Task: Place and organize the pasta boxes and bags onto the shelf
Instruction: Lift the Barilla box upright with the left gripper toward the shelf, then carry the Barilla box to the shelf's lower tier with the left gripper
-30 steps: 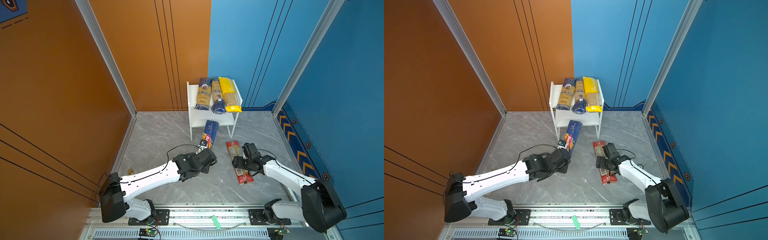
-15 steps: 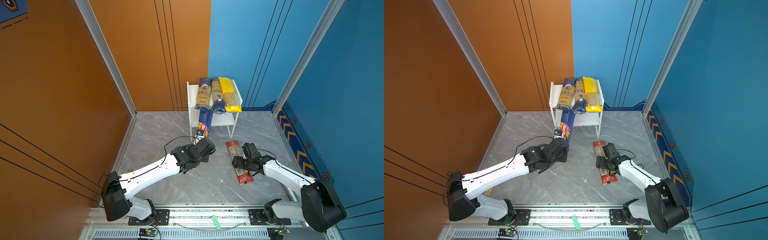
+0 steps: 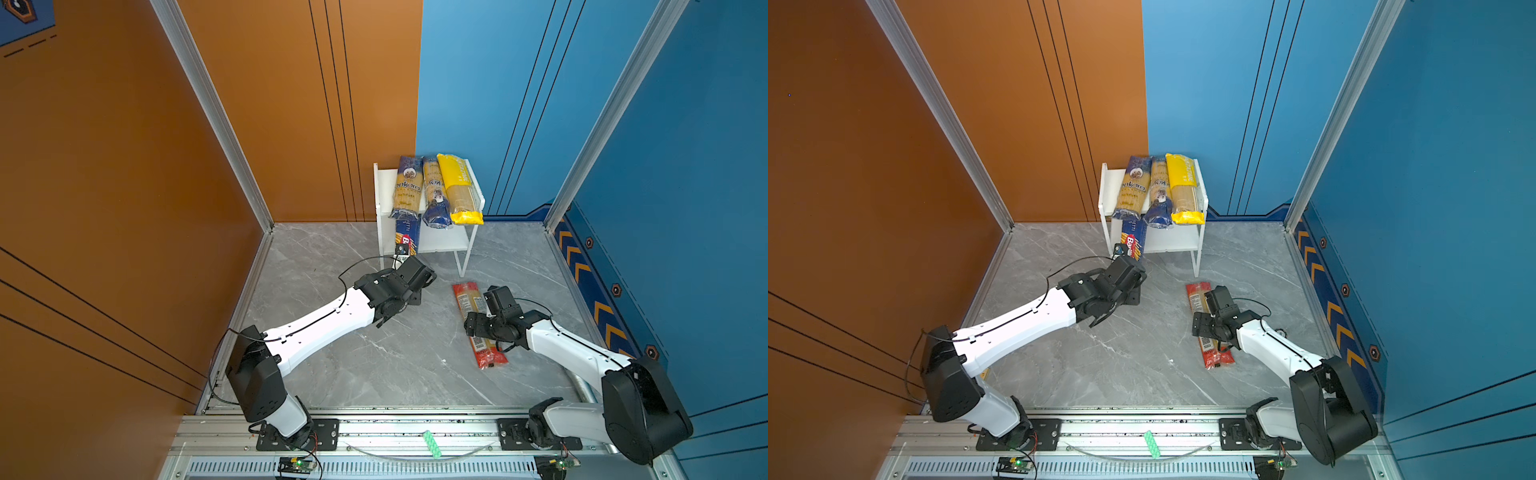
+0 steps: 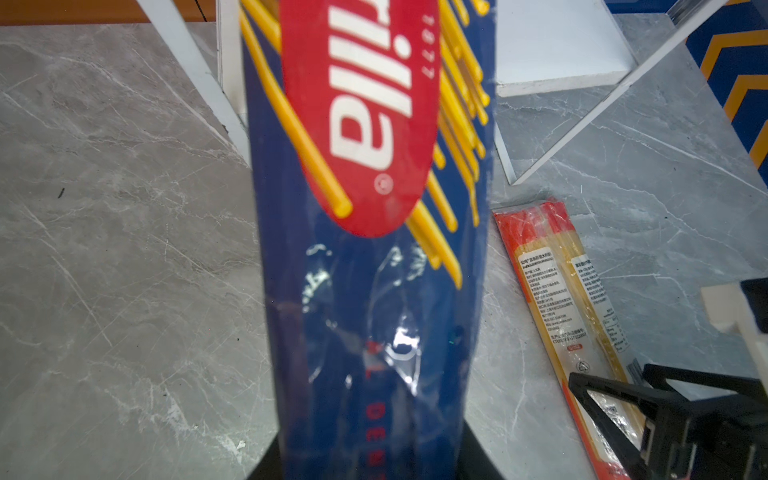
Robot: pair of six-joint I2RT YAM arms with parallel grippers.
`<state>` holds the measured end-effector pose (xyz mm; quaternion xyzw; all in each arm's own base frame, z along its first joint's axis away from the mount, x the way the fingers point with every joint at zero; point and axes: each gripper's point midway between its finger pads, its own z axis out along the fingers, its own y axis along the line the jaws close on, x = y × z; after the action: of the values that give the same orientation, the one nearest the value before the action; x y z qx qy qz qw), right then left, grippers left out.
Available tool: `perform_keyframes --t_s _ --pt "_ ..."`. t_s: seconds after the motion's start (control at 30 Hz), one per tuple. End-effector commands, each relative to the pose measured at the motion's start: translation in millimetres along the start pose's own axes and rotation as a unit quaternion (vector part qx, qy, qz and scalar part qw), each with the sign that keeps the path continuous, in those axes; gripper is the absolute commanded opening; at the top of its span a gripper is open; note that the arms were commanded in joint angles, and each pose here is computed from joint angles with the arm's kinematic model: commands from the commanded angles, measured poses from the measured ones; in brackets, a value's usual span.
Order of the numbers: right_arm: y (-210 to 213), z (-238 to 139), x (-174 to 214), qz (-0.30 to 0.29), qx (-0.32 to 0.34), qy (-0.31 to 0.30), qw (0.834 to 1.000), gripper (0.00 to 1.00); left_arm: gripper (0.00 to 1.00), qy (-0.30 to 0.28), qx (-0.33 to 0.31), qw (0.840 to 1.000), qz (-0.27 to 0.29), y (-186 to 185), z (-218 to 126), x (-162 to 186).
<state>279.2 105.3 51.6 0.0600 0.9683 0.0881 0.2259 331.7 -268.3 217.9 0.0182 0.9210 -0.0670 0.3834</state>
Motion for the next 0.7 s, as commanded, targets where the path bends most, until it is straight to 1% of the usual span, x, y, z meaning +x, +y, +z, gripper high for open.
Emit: perform_keyframes --t_s 0.0,0.27,0.67 --pt "4 -2 -11 0.004 0.0 -0.004 1.0 0.91 0.0 -0.077 0.023 0.995 -0.055 -8 -16 -55" --pt "12 1 -14 -0.005 0.001 0.003 1.0 0.91 0.0 -0.075 0.013 0.995 -0.06 -4 0 -66" --pt "14 2 -12 -0.011 0.006 0.007 1.0 0.91 0.0 -0.094 0.002 0.994 -0.059 -2 8 -85"
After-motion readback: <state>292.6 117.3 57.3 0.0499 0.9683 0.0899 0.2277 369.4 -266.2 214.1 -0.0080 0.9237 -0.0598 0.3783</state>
